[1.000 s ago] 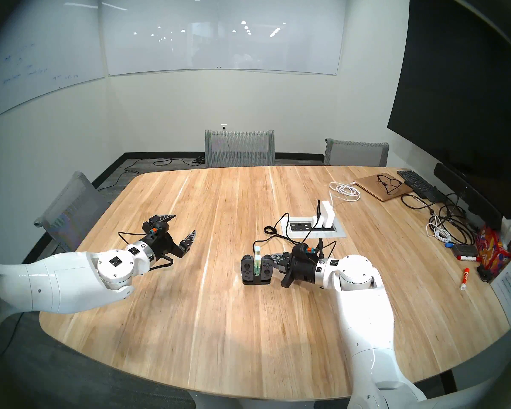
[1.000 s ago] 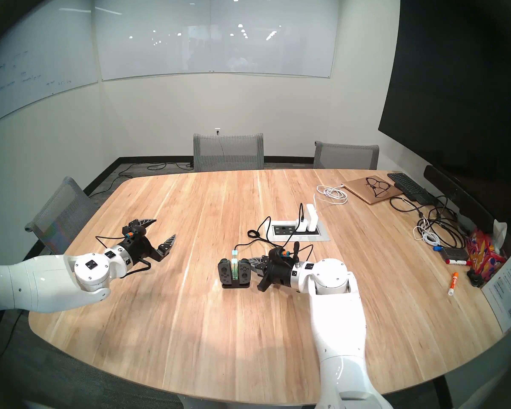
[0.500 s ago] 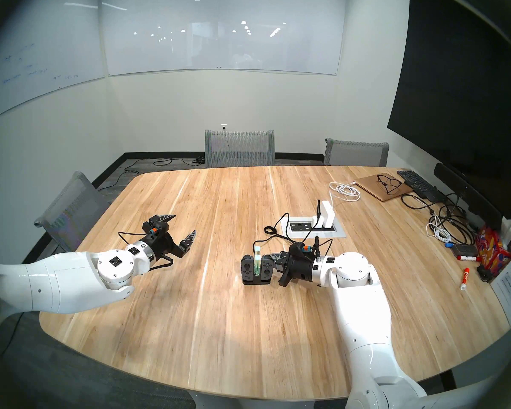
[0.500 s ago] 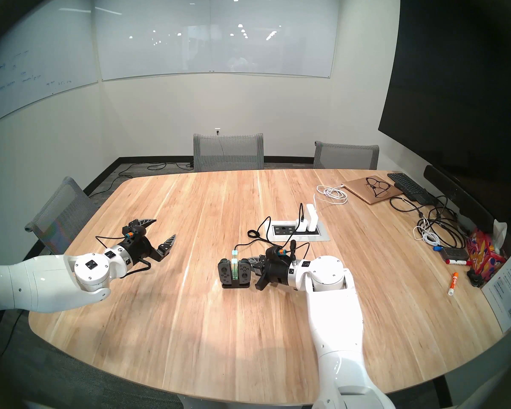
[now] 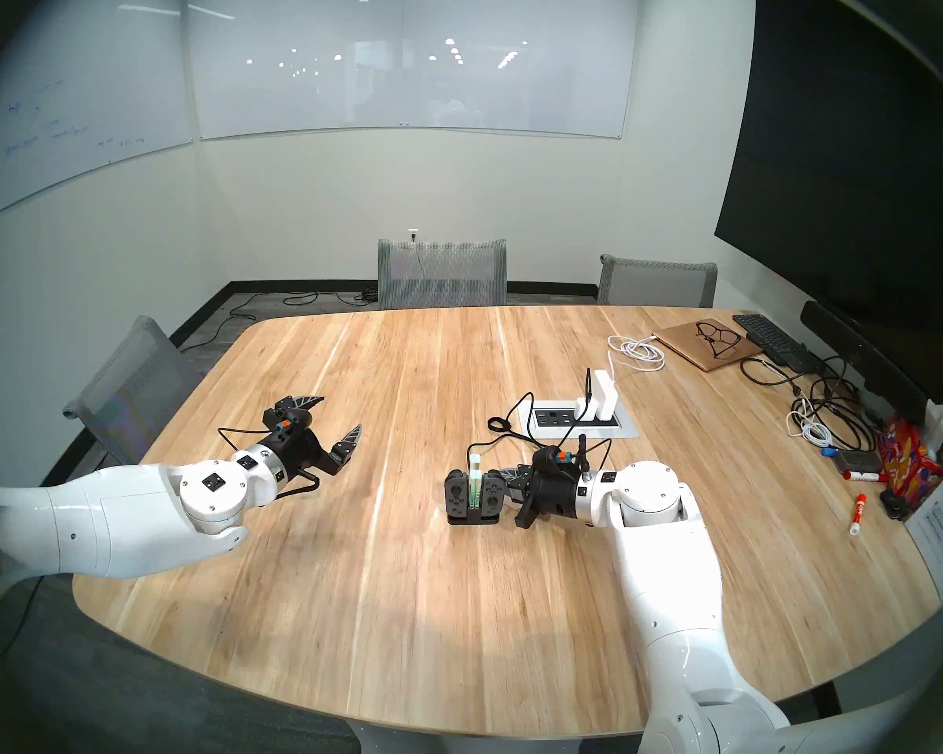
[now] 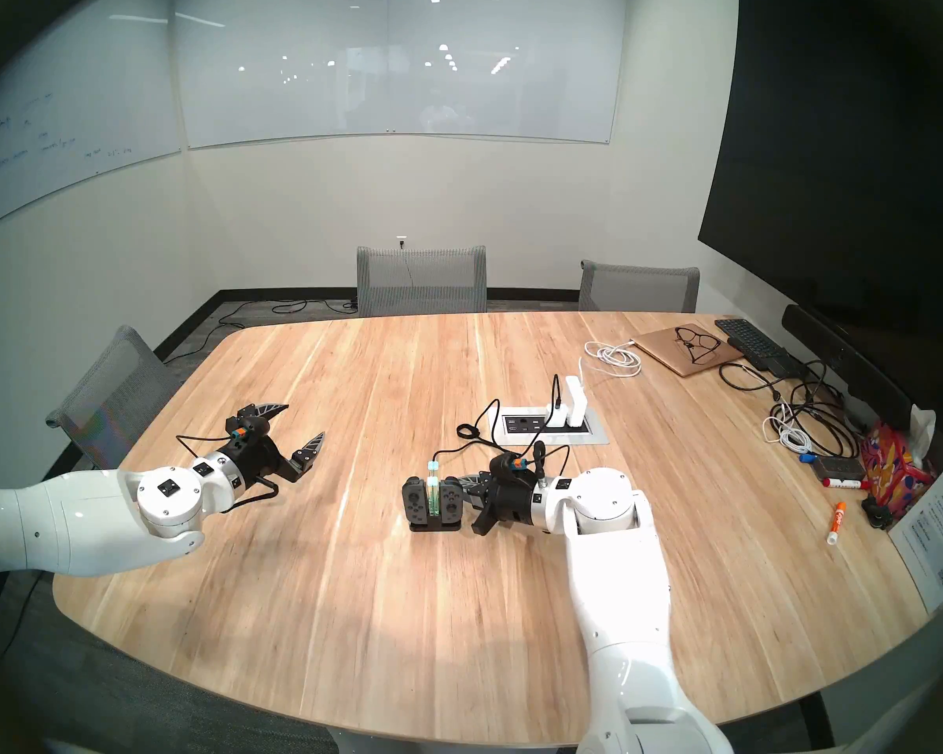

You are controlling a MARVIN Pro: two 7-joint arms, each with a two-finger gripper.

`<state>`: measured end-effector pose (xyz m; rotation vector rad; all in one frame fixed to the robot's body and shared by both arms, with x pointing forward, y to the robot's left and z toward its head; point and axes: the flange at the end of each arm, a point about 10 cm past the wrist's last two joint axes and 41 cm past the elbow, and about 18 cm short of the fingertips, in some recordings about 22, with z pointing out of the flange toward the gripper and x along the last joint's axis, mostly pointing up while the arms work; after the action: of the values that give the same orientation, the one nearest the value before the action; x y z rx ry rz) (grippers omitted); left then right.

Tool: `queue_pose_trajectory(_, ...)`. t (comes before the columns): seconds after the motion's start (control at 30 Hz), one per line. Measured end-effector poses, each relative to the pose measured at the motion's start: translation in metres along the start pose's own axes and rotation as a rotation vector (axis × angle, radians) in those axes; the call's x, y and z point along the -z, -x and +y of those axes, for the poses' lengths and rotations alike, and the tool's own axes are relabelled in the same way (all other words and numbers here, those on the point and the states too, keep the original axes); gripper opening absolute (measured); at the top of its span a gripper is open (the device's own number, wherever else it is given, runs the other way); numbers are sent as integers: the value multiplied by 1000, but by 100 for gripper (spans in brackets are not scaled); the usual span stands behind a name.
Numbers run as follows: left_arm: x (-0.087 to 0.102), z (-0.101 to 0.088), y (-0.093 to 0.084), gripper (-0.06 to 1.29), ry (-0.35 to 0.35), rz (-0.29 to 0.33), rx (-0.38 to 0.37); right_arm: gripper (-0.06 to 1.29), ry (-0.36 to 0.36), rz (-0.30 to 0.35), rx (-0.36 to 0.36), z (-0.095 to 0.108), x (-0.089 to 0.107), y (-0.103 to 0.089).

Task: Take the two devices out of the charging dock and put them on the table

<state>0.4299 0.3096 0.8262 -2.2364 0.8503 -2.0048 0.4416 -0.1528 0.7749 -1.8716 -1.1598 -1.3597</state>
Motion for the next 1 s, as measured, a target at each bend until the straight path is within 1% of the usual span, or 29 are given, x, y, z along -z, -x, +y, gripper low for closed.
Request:
queue_pose_trajectory(0.57,0,0,0,127,0,0,0,-2,-35,-7,3,3,7,3)
queue_pose_trajectory(1.0,0,0,0,127,0,0,0,-2,-86,-1,-7,2,17,3)
